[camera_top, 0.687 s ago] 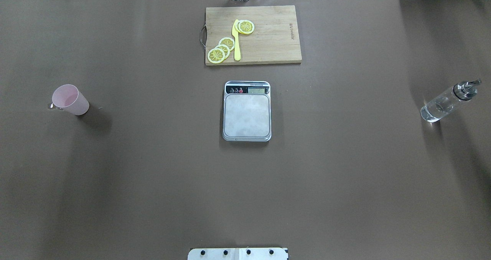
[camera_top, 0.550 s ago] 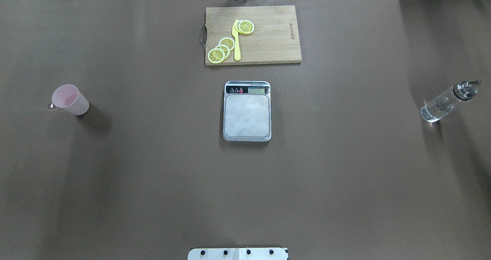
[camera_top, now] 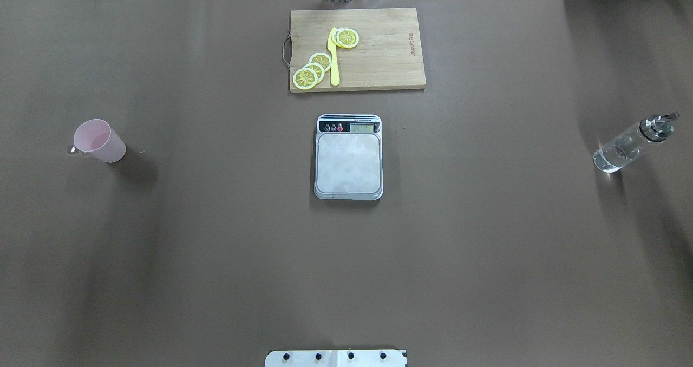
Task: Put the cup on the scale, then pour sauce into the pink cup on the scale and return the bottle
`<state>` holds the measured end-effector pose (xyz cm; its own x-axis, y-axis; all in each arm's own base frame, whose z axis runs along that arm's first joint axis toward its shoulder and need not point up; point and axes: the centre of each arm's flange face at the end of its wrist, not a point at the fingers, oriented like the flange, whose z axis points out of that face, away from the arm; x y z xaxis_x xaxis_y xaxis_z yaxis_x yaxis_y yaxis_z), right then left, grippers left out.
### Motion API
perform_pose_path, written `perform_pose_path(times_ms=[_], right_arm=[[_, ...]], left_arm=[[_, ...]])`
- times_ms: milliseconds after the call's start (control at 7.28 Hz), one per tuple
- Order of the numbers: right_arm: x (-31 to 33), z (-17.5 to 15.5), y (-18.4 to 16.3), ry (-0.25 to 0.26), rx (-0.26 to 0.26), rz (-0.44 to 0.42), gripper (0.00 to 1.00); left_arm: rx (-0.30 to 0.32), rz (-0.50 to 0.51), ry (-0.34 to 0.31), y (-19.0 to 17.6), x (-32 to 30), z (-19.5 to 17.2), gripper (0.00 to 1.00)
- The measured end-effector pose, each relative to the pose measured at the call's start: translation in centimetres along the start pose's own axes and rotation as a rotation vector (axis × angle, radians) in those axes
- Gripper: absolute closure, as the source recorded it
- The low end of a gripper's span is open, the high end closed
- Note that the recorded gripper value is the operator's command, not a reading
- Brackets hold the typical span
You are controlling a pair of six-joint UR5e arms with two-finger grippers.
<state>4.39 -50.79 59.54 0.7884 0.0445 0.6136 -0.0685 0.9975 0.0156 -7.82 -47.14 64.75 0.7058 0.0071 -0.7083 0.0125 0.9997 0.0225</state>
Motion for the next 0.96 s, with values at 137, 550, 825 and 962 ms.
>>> perform_pose_path(times_ms=[137,550,825,962], right_arm=[[0.0,0.1,0.3,-0.010,-0.002,-0.001,0.00],[1.6,1.8,3.8,-0.044,0.072,-0.063,0.00],[2.1,2.5,5.9,-0.103,0.137,-0.137,0.00],[1.8,2.5,6.3,-0.138,0.172,-0.189,0.00]], left_arm=[[0.009,-0.027,0.002,-1.3,1.7,-0.6,0.01],[0.008,-0.075,0.010,-6.8,10.4,-0.4,0.01],[-0.008,-0.096,0.022,-9.5,17.1,0.7,0.01],[-0.021,-0.101,0.027,-10.1,19.7,1.4,0.01]])
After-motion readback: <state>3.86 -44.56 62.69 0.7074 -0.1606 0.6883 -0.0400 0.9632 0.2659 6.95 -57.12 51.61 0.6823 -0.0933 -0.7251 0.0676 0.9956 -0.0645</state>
